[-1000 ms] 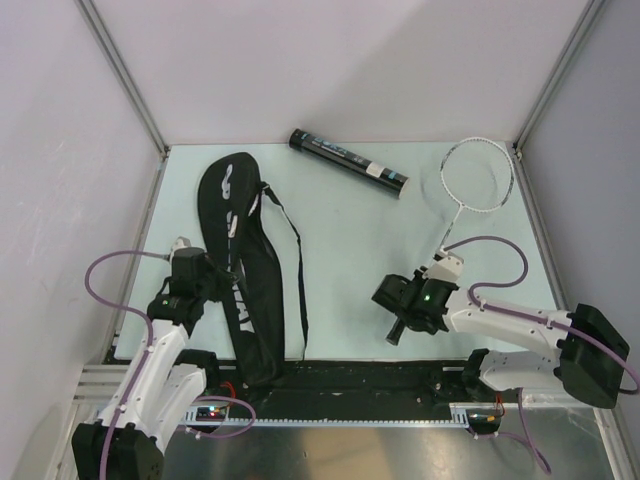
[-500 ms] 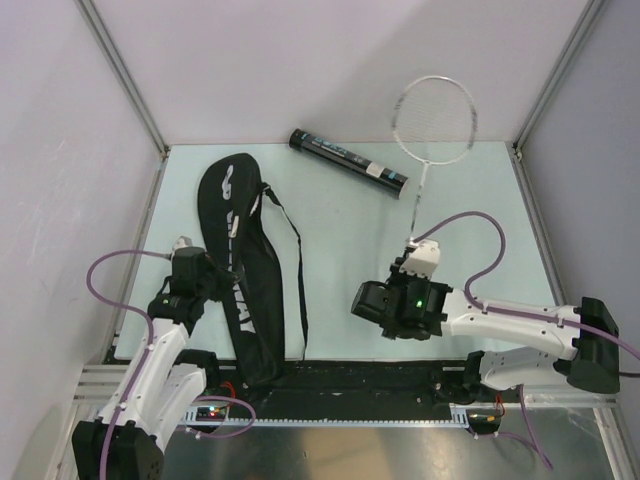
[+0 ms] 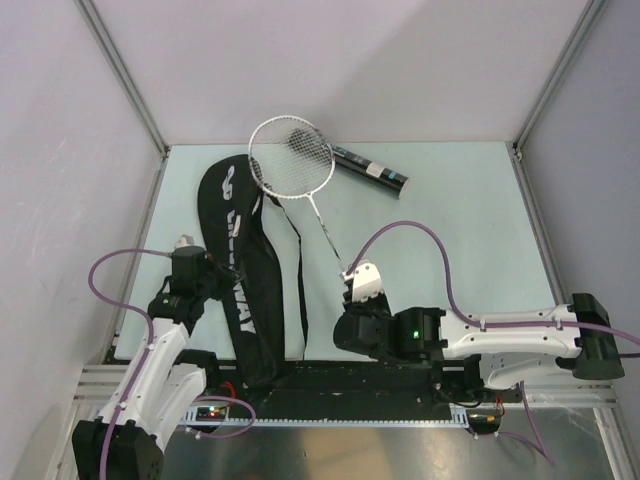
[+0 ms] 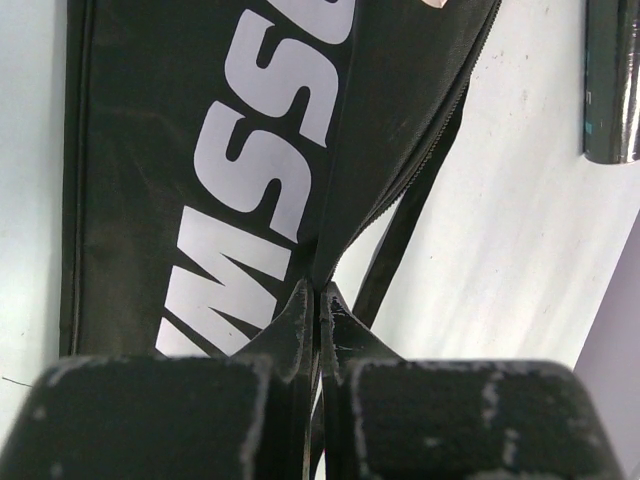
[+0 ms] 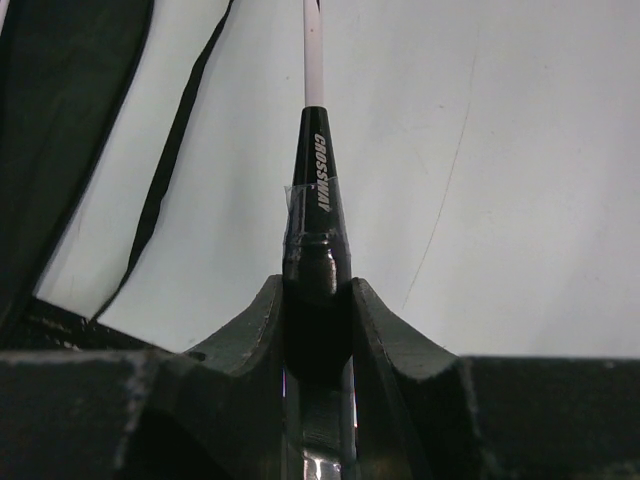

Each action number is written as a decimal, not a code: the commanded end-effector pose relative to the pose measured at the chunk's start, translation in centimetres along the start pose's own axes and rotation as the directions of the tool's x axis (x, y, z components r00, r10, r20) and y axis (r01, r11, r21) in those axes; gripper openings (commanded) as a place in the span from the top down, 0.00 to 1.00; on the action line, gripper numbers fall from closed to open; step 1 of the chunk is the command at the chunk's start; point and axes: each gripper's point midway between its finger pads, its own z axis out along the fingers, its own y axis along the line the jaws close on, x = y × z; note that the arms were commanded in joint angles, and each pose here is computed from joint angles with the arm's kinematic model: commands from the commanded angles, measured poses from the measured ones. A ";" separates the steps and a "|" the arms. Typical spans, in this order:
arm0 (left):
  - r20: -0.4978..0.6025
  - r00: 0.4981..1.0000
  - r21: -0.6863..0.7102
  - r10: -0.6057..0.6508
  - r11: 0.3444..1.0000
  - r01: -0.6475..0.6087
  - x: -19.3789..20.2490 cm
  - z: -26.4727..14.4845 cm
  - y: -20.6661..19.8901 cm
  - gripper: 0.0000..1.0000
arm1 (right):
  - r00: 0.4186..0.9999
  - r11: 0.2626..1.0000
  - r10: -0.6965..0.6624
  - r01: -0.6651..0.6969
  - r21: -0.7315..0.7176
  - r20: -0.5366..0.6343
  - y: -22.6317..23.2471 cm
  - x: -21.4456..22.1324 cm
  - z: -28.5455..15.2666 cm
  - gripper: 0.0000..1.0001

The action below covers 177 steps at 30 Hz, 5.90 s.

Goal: Pack up the badminton gear

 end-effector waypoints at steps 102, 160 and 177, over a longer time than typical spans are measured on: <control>-0.247 0.969 0.165 -0.019 0.984 0.061 4.0 2.1 -5.9 1.00 | 1.000 0.940 0.000 -0.001 -0.342 -0.001 13.5 1.0 8.9 1.00; -0.229 0.970 0.150 -0.083 0.981 0.119 4.7 4.1 -4.4 1.00 | 0.860 0.767 0.040 -0.353 -0.535 -0.509 14.2 7.9 8.3 0.63; -0.220 0.972 0.153 -0.085 0.981 0.121 4.9 4.0 -4.2 1.00 | 0.846 0.748 0.073 -0.396 -0.532 -0.528 14.4 7.3 8.3 0.53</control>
